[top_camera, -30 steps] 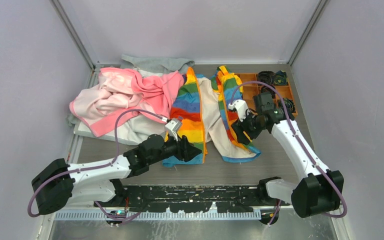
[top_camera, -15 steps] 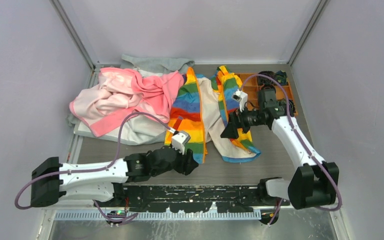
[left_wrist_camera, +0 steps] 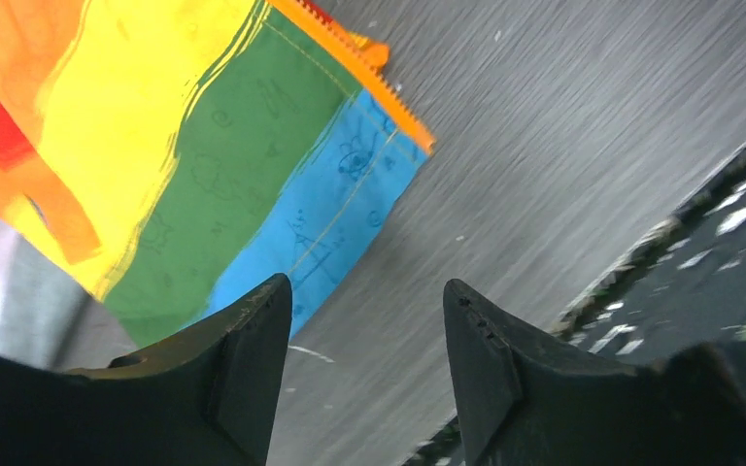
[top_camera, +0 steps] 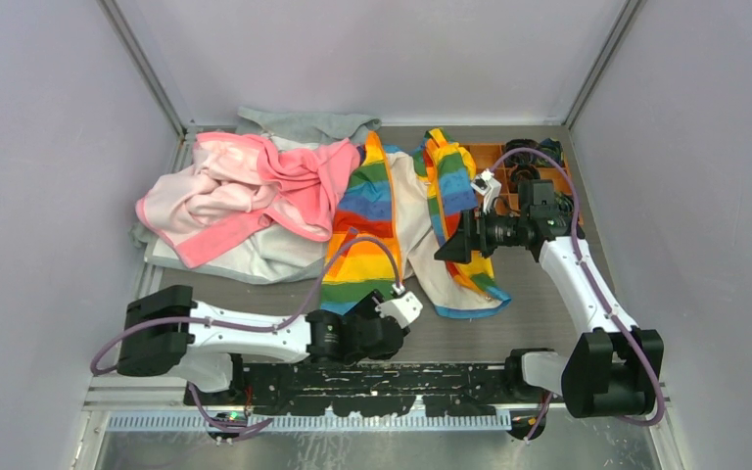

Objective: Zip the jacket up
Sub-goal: Pick up the jacket from the center of the board.

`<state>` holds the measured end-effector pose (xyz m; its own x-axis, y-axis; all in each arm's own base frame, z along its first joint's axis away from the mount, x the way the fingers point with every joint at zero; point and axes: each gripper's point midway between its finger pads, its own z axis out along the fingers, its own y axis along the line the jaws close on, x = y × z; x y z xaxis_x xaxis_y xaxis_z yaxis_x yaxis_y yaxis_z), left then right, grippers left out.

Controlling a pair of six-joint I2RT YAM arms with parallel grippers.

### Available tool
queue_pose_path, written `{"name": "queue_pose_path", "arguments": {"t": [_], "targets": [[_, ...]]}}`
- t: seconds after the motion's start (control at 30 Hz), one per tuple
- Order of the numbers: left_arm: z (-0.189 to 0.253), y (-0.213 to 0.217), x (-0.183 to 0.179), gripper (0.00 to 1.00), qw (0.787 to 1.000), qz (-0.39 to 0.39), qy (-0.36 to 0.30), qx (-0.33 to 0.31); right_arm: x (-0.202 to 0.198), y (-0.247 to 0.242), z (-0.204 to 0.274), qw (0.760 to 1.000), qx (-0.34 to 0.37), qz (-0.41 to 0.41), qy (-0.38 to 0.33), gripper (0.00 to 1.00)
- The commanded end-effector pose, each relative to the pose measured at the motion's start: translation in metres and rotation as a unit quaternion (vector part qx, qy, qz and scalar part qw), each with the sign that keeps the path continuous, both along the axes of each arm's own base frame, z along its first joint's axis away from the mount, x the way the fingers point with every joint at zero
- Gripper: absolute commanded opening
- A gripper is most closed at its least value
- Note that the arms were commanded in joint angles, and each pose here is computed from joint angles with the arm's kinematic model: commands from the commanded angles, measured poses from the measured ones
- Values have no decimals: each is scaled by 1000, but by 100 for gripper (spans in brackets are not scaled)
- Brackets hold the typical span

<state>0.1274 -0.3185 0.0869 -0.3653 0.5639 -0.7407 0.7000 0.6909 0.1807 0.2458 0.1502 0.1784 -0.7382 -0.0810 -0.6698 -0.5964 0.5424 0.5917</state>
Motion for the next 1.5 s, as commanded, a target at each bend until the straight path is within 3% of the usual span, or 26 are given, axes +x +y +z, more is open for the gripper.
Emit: {"name": "queue_pose_path", "arguments": {"t": [0.0, 0.27, 0.4, 0.53, 0.63, 0.77, 1.0, 1.2, 1.47], "targets": [[-5, 19, 23, 60, 980, -83, -113, 143, 3, 4, 20, 999, 17, 10, -33, 100], [-17, 7, 26, 62, 958, -174, -174, 149, 3, 4, 18, 999, 19, 14, -28, 100], [-32, 0, 24, 62, 960, -180, -175, 125, 2, 5, 18, 999, 22, 16, -26, 100], [-43, 2, 36, 60, 956, -154, -200, 149, 2, 5, 18, 999, 23, 18, -26, 100], [-44, -1, 42, 52, 952, -145, -216, 159, 2, 5, 17, 999, 23, 19, -25, 100], [-41, 0, 46, 31, 951, -130, -226, 166, 1, 6, 17, 999, 24, 21, -24, 100], [-30, -8, 29, 22, 966, -147, -184, 110, -1, 8, 16, 999, 33, 27, -16, 100], [-17, -15, 19, 2, 976, -143, -157, 50, -2, 11, 14, 998, 49, 27, -2, 100], [-2, -21, 19, 0, 988, -79, -130, -28, 0, 23, 5, 995, 93, 10, 48, 100]]}}
